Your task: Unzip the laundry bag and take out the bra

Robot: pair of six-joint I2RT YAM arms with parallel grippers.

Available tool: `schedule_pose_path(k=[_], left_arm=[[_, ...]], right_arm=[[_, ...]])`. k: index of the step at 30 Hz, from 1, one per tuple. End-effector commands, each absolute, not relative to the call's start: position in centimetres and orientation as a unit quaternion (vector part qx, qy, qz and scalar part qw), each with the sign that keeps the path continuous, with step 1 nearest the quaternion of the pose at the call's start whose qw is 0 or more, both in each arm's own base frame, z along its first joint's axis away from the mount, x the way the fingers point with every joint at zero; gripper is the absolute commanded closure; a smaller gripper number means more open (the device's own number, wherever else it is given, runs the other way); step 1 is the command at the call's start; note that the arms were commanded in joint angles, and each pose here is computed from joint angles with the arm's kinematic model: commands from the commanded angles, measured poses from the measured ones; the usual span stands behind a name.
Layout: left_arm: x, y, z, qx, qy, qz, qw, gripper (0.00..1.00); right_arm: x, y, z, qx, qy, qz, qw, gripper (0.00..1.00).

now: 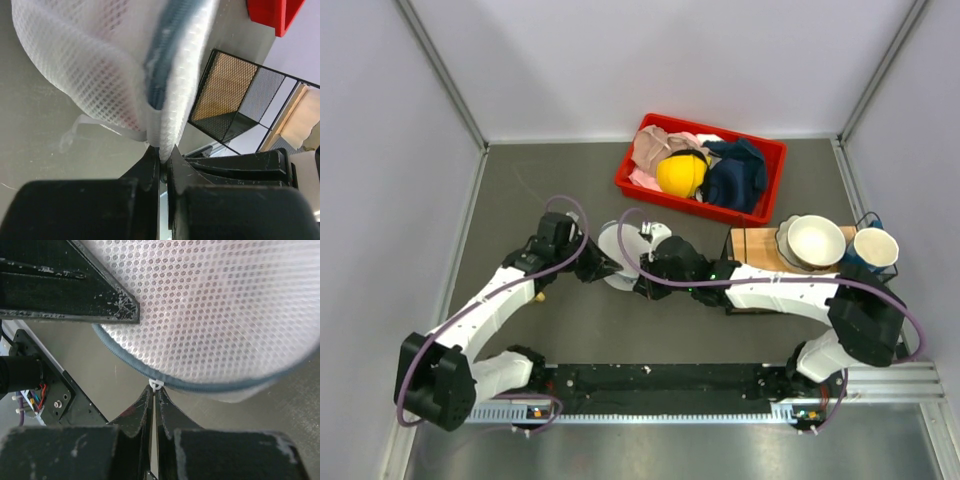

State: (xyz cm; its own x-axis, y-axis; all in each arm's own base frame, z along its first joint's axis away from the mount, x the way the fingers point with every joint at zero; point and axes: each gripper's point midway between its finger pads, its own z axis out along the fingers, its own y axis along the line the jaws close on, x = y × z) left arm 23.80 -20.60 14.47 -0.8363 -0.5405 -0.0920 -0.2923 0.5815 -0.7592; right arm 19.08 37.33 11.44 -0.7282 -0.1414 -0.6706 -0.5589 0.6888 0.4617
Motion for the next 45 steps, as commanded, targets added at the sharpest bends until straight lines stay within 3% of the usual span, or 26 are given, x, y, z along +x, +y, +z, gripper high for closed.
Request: schedule_pose_path(k=[1, 8, 16, 18, 19, 21, 22, 26, 30, 36, 45], left_arm=[[26.0, -20.3, 16.8, -0.223, 0.868, -0.392, 0.207, 1.00], [28.2, -18.2, 19.0, -0.193, 0.871, -0.374, 0.253, 1.00], [31.8, -20.5, 17.9, -0.148, 0.887, -0.382, 0.214, 0.97], [32.6, -20.7, 18.0, -0.139, 0.891, -0.377, 0.213, 0.78], [32.5, -20.8, 17.6, -0.138, 0.894, -0.375, 0.202, 0.57], [32.5, -20.8, 18.5, -0.131, 0.893, -0.377, 0.210, 0.37], [32.2, -20.5, 19.6, -0.128, 0.889, -0.379, 0.226, 0.22], [30.7, -18.7, 21.8, -0.142, 0.884, -0.355, 0.268, 0.04], [28.2, -17.5, 23.5, -0.166, 0.867, -0.365, 0.295, 0.02], [24.7, -17.4, 21.2, -0.212, 0.856, -0.394, 0.260, 0.02], [23.7, -19.9, 16.4, -0.218, 0.857, -0.423, 0.198, 0.14]], right_arm=[[19.7, 36.3, 13.3, -0.199, 0.856, 0.340, 0.334, 1.00], [20.3, 31.7, 11.2, -0.194, 0.873, 0.293, 0.340, 1.00], [18.0, 35.6, 14.4, -0.233, 0.848, 0.335, 0.338, 1.00], [17.7, 36.8, 15.4, -0.235, 0.842, 0.347, 0.339, 1.00], [17.8, 37.2, 15.4, -0.233, 0.843, 0.348, 0.338, 1.00], [17.9, 37.8, 16.1, -0.226, 0.840, 0.358, 0.340, 1.00], [18.3, 37.8, 16.2, -0.221, 0.840, 0.356, 0.345, 1.00], [18.8, 38.4, 16.2, -0.204, 0.840, 0.363, 0.347, 1.00], [18.7, 38.9, 15.9, -0.199, 0.841, 0.371, 0.340, 1.00], [18.9, 39.2, 15.7, -0.202, 0.841, 0.370, 0.340, 1.00], [19.1, 39.3, 15.7, -0.205, 0.840, 0.368, 0.340, 1.00]])
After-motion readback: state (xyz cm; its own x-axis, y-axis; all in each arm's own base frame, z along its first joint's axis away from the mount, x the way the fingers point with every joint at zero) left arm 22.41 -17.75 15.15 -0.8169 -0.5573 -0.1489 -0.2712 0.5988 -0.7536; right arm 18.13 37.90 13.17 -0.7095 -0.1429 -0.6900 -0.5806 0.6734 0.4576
